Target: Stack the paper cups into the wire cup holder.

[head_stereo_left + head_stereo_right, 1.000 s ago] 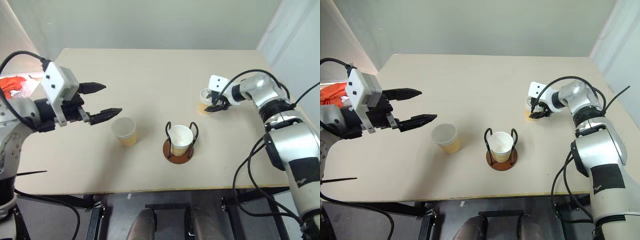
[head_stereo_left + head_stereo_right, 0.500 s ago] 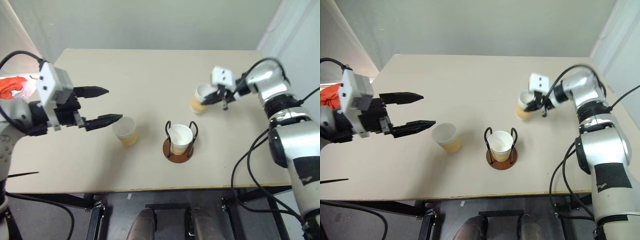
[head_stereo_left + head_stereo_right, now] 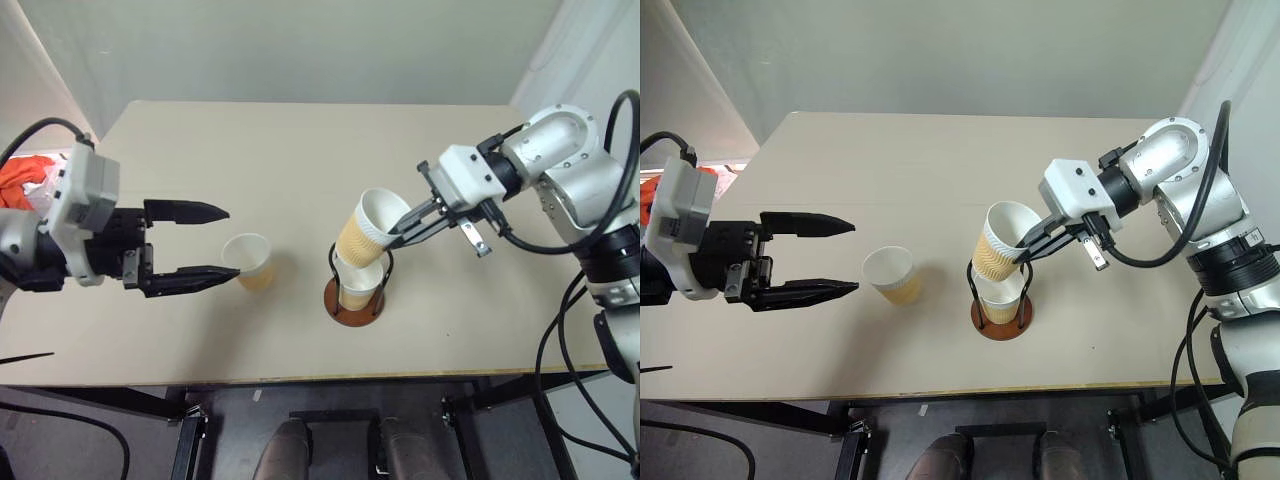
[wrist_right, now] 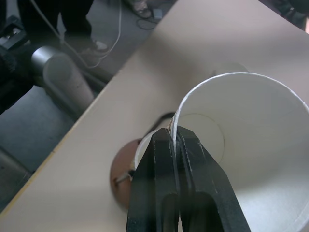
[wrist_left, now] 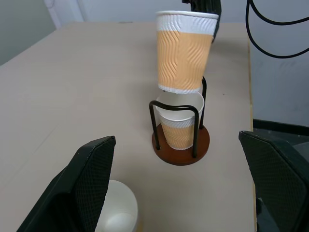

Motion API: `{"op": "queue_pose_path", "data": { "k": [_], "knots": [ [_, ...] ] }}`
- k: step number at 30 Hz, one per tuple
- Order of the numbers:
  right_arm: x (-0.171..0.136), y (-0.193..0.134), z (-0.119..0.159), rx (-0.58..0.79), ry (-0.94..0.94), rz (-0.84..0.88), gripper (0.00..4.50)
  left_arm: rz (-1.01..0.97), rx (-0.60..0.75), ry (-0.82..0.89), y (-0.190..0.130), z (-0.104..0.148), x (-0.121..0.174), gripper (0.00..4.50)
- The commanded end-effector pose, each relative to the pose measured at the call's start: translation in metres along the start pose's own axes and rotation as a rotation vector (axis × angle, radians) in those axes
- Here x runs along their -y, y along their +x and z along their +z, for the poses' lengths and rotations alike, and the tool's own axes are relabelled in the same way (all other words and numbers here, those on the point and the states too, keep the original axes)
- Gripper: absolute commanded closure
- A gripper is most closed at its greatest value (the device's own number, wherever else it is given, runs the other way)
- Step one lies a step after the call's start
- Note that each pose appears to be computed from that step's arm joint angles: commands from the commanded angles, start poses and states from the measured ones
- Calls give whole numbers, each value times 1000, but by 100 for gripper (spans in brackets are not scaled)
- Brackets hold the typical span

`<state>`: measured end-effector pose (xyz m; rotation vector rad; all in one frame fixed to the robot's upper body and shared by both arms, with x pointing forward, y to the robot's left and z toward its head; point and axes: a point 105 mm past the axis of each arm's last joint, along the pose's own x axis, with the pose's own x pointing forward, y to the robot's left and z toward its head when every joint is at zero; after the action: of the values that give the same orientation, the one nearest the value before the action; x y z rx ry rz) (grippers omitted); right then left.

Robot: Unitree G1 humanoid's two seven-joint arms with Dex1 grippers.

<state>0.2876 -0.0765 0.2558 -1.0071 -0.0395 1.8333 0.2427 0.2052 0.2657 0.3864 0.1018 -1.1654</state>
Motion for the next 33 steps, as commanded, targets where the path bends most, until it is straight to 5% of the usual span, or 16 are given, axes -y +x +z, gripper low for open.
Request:
{"op": "queue_pose_path", "data": {
  "k": [1,10,16,23,26,33],
  "knots": [
    [-3,2,1,-23,-26,12,445,15,-9,42,-2,5,1,0],
    [1,8,-2,-46,-39,8,427,41,-50,66,-3,1,2,0],
    [2,7,0,-34,-31,6,254,54,-143,87,-9,-8,-3,0],
    [18,2,19,139,32,-130,17,-6,-361,224,2,-34,-17,0],
    [35,-4,30,316,154,-277,17,-77,-388,257,15,-39,-17,0],
    [33,8,40,407,231,-385,17,-182,-588,348,30,-70,-32,0]
  ]
}}
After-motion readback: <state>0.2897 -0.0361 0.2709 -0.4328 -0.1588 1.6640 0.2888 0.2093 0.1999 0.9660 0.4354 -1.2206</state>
